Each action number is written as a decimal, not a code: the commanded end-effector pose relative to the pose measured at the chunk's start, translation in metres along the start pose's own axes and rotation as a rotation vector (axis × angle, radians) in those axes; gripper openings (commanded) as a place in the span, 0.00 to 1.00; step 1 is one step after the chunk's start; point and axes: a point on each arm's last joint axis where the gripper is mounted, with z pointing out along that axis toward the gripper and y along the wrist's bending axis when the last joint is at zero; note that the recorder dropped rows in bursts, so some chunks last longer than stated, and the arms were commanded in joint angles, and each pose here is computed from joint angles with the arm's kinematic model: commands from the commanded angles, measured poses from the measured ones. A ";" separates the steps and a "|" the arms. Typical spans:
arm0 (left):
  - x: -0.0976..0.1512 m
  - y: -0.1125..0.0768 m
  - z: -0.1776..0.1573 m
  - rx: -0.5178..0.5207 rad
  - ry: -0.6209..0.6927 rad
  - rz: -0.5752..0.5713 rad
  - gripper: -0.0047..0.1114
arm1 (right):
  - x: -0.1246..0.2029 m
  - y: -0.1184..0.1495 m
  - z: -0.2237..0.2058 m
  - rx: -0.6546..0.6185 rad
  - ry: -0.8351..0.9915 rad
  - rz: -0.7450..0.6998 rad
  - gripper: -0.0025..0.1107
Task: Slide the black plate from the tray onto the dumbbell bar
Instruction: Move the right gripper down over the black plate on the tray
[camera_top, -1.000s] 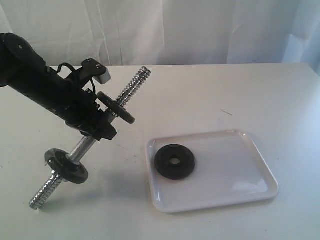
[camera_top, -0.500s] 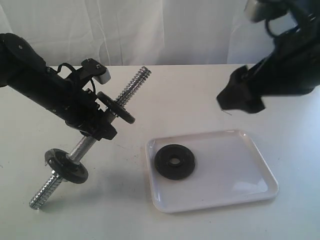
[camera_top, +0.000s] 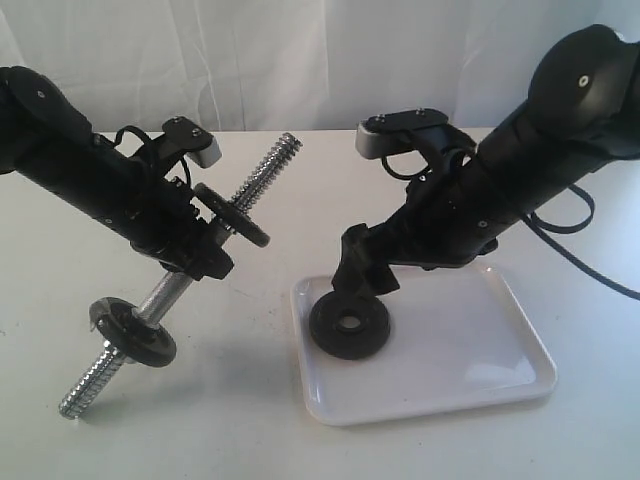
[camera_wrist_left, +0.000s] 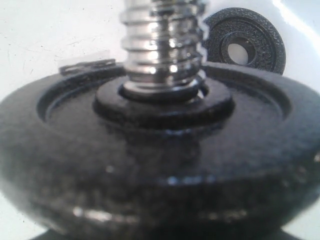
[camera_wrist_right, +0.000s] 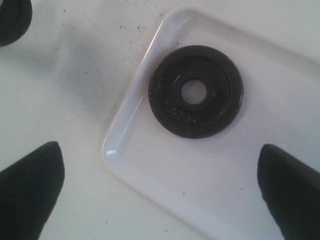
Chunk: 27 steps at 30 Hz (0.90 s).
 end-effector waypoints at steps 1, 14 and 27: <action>-0.022 -0.008 -0.025 -0.008 -0.145 -0.044 0.04 | -0.002 0.002 -0.002 -0.012 -0.004 0.003 0.95; -0.022 -0.007 -0.025 -0.012 -0.147 -0.047 0.04 | -0.003 0.006 0.022 -0.024 0.036 -0.533 0.95; -0.022 -0.008 -0.025 -0.002 -0.144 -0.096 0.04 | -0.021 -0.015 0.074 -0.026 0.175 -0.480 0.95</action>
